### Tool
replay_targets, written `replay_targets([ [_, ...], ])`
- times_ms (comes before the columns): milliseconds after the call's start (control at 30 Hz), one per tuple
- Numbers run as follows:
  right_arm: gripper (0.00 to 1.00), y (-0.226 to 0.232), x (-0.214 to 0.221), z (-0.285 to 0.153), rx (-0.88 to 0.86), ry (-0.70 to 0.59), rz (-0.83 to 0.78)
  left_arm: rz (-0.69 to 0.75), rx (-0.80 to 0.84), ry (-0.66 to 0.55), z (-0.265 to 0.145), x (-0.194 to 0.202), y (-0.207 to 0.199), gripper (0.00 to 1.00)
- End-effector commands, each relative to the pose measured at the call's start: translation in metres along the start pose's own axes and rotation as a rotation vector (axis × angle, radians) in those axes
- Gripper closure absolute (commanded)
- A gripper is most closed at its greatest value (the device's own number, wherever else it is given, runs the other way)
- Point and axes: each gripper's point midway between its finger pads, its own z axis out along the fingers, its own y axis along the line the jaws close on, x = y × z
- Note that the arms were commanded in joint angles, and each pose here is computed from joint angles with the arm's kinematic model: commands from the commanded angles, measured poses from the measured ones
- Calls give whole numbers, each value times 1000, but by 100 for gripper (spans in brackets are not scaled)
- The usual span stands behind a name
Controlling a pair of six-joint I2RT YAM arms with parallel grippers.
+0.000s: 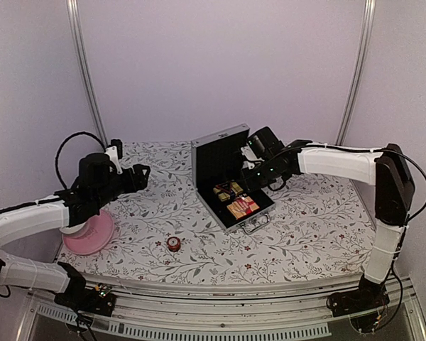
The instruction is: Pack up texas hold em set
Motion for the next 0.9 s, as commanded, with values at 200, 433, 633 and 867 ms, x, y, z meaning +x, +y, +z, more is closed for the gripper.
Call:
replay_targets([
  [200,91,34,-11,52,-32,65,-13,163,-281,-185,-38,4,75,17],
  [433,91,34,1,70,-15,109,-2,146,-249,-211,-45,5,74,17],
  [633,91,35,6,80,-8,128,-3,157,-263,-190,-41,8,75,16],
  [867,91,38,10,88,-4,150,-18,159,-260,-183,-39,9,74,16],
])
